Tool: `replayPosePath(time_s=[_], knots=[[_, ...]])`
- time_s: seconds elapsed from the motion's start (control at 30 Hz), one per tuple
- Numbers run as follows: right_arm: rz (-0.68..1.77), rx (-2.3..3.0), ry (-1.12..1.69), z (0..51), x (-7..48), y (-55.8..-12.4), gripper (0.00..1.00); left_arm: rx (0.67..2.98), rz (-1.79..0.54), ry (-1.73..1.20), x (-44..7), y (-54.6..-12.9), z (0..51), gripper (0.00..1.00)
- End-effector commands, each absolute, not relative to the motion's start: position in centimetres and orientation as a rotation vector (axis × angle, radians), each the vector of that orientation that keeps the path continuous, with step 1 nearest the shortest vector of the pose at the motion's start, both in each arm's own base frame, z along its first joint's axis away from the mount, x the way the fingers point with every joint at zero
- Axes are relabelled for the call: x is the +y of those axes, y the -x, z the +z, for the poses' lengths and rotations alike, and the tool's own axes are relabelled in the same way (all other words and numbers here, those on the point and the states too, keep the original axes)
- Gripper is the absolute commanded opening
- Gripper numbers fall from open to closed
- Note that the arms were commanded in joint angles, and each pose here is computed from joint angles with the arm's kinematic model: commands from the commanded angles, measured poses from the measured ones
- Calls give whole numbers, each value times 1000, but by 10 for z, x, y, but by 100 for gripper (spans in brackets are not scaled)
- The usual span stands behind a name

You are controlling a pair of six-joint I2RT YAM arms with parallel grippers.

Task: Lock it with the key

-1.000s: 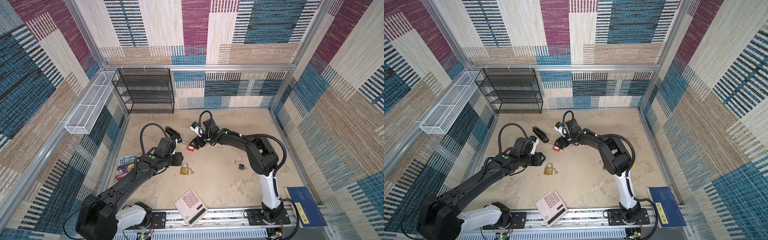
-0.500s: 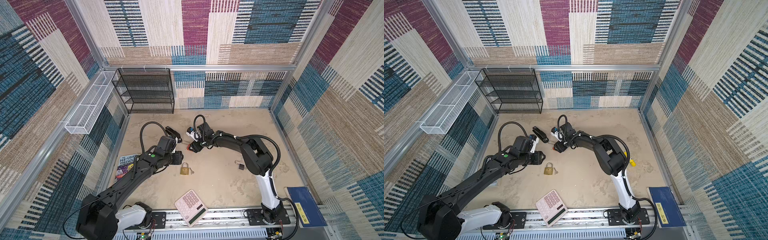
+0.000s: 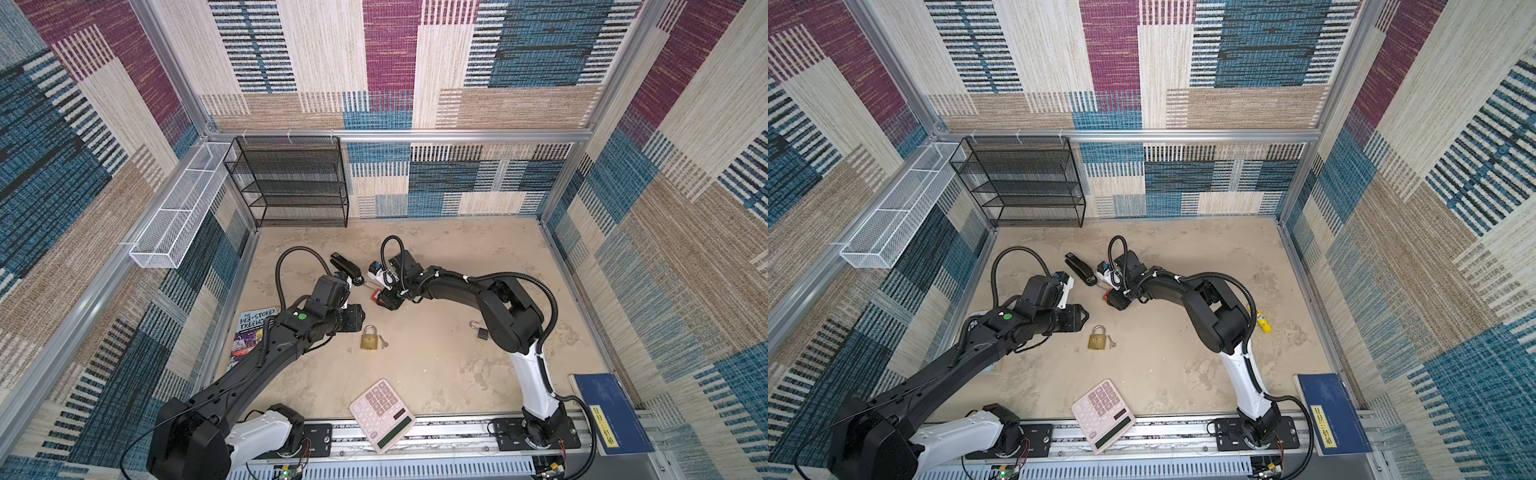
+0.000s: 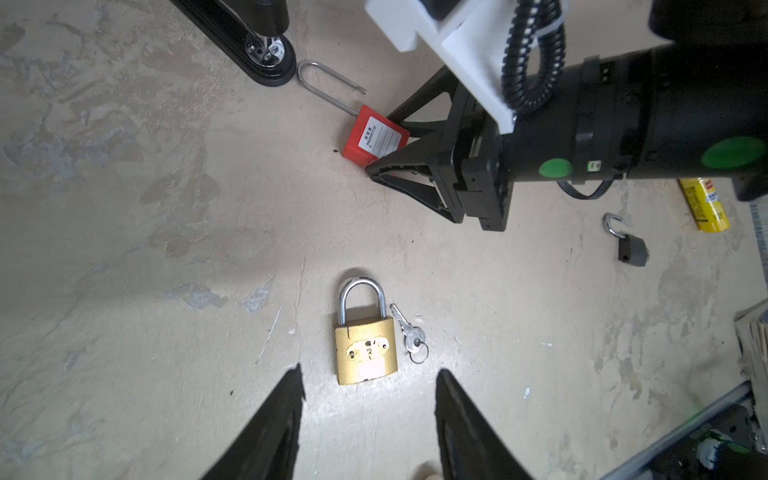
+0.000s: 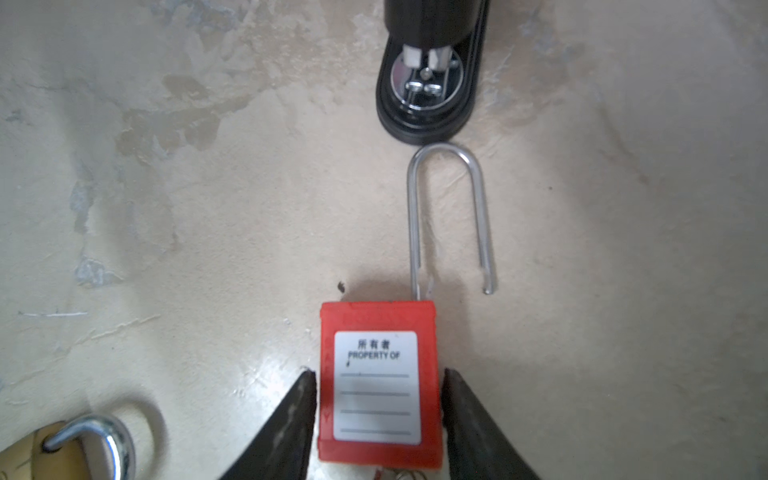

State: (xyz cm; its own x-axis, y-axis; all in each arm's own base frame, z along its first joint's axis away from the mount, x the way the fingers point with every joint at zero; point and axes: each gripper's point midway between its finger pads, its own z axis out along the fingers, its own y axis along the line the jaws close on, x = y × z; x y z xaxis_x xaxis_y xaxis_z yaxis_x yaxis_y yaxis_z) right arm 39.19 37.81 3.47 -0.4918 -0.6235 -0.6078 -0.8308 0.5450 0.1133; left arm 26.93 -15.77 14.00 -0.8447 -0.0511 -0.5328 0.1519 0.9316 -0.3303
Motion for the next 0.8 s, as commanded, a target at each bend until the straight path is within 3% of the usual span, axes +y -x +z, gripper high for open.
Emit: replayPosePath(time_s=[0.0,0.2,0.4,0.77], knots=[[491,2263,1167,34,375,-398,50,2475,-532,59,-155,-274,145,53],[473,2260,1163,29,374,-400,53,2481,-538,91,-151,-269,146,53],[461,2265,1170,29,372,-399,36,2516,-554,133,-150,-267,144,53],[476,2235,1112,61,371,-399,31,2503,-599,166,-152,-266,150,53]])
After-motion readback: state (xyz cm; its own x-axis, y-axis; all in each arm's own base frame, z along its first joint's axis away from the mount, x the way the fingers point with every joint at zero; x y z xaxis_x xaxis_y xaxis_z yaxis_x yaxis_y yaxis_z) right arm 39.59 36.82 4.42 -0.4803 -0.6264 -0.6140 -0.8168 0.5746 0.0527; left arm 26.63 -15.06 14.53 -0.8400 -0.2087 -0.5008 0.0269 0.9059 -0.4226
